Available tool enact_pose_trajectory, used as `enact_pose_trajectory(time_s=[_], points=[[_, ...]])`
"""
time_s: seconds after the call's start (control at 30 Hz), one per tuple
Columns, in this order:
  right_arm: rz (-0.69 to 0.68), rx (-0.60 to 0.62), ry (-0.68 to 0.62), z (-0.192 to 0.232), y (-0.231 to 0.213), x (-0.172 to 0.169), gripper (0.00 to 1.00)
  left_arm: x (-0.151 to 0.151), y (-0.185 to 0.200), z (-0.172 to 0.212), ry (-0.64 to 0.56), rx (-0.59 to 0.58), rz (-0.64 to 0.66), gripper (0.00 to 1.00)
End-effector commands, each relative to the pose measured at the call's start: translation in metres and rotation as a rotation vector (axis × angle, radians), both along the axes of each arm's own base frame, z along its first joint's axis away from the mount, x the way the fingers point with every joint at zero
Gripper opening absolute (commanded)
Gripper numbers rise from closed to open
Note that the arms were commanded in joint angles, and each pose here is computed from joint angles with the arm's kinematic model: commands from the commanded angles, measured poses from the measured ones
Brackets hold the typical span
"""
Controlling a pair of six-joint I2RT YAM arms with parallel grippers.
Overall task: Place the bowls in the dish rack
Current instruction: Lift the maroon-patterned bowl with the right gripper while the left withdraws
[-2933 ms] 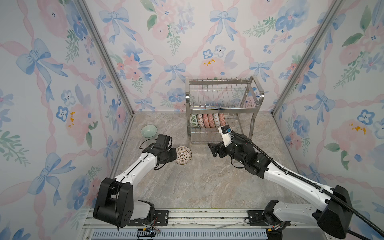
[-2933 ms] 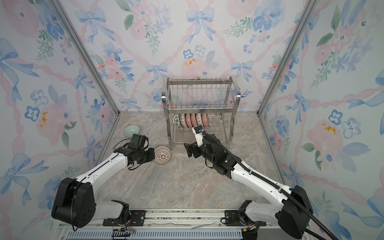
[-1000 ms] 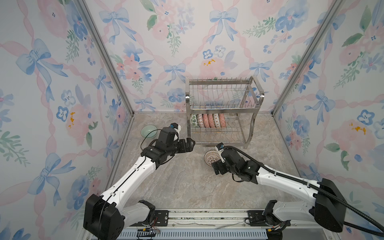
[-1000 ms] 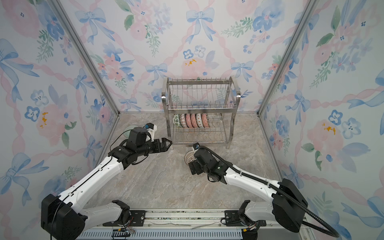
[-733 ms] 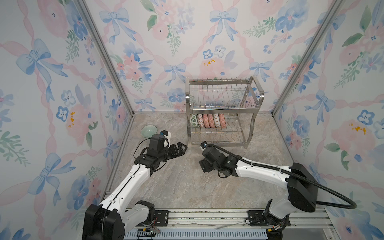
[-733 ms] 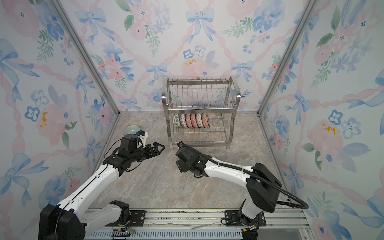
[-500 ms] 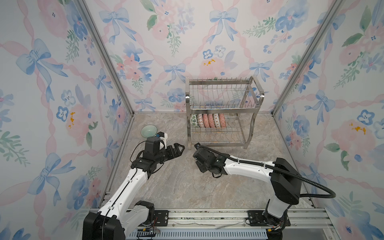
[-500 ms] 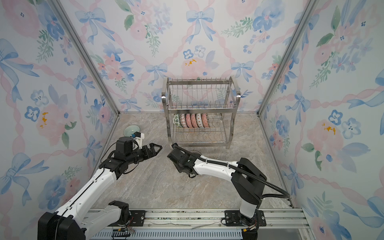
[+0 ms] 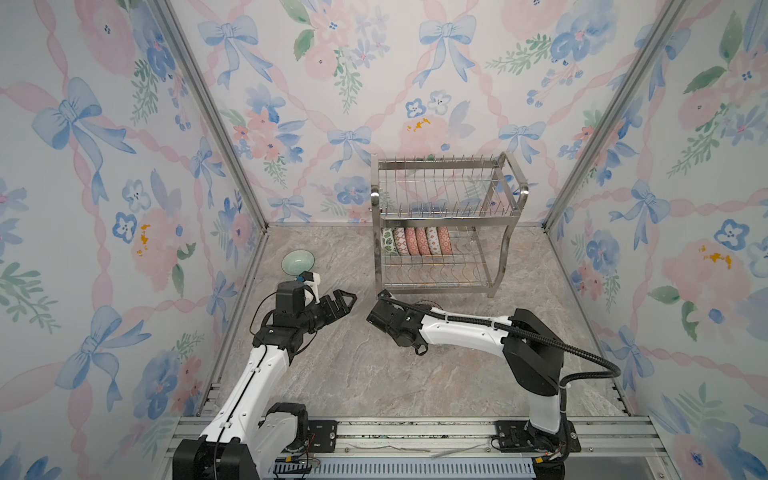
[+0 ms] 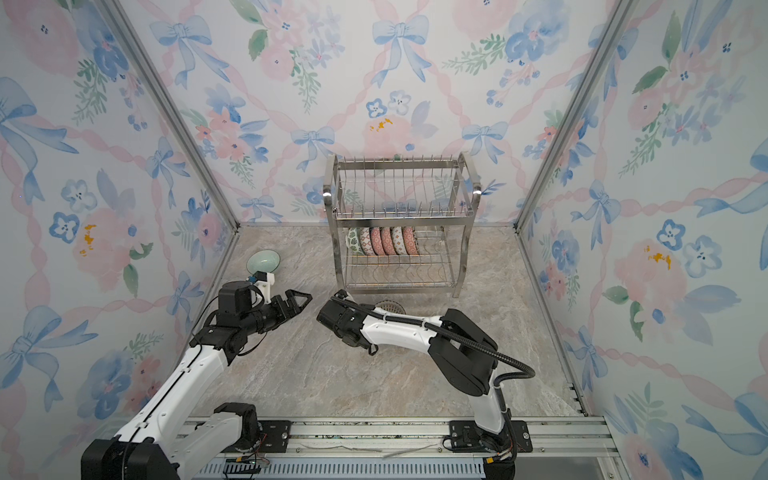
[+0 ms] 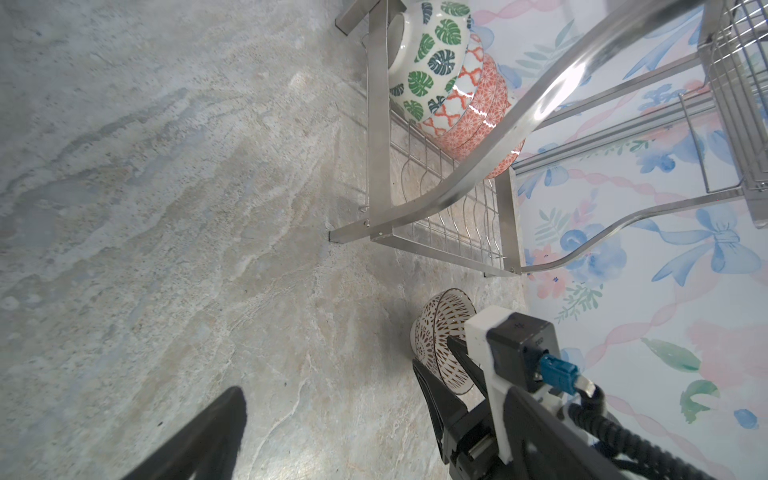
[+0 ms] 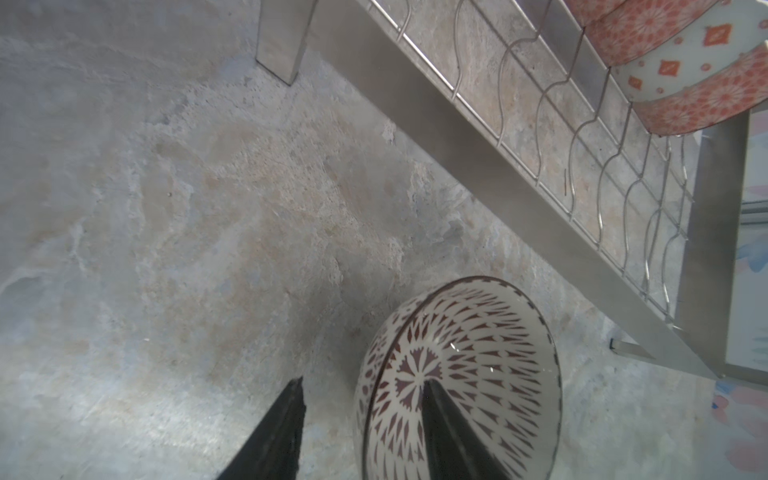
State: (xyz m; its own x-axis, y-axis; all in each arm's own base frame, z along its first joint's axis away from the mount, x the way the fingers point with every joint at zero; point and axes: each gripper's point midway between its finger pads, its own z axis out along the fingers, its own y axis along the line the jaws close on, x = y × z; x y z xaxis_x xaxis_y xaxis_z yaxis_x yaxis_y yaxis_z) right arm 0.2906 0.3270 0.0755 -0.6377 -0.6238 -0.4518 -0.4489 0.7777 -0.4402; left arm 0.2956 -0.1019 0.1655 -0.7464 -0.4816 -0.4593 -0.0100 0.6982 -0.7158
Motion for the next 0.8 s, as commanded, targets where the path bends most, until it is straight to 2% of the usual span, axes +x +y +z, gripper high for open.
enact_pose_trajectory(time_s=[0.0, 0.23, 0.37, 0.43, 0.53, 0.6, 0.77], points=[[-0.017, -0.091, -0.002, -0.004, -0.01, -0.002, 0.48, -0.002, 0.0, 0.0, -0.005, -0.034, -0.006, 0.98], [-0.019, -0.158, -0.001, -0.015, -0.014, -0.001, 0.34, -0.002, 0.001, -0.001, -0.004, -0.037, -0.006, 0.98], [0.002, -0.161, -0.008, -0.013, -0.011, -0.002, 0.14, -0.002, 0.001, -0.003, 0.0, -0.035, -0.005, 0.98], [0.016, -0.124, -0.026, -0.004, -0.009, -0.003, 0.06, -0.002, 0.002, -0.003, -0.001, -0.035, -0.005, 0.98], [0.048, -0.012, -0.054, 0.017, -0.007, -0.005, 0.0, -0.002, 0.0, -0.004, 0.003, -0.036, -0.011, 0.98], [0.082, 0.1, -0.07, 0.037, -0.003, -0.007, 0.0, -0.003, 0.001, -0.005, 0.004, -0.033, -0.012, 0.98], [0.103, 0.487, -0.103, 0.099, -0.019, 0.006, 0.0, -0.003, 0.0, -0.004, 0.001, -0.029, -0.016, 0.98]])
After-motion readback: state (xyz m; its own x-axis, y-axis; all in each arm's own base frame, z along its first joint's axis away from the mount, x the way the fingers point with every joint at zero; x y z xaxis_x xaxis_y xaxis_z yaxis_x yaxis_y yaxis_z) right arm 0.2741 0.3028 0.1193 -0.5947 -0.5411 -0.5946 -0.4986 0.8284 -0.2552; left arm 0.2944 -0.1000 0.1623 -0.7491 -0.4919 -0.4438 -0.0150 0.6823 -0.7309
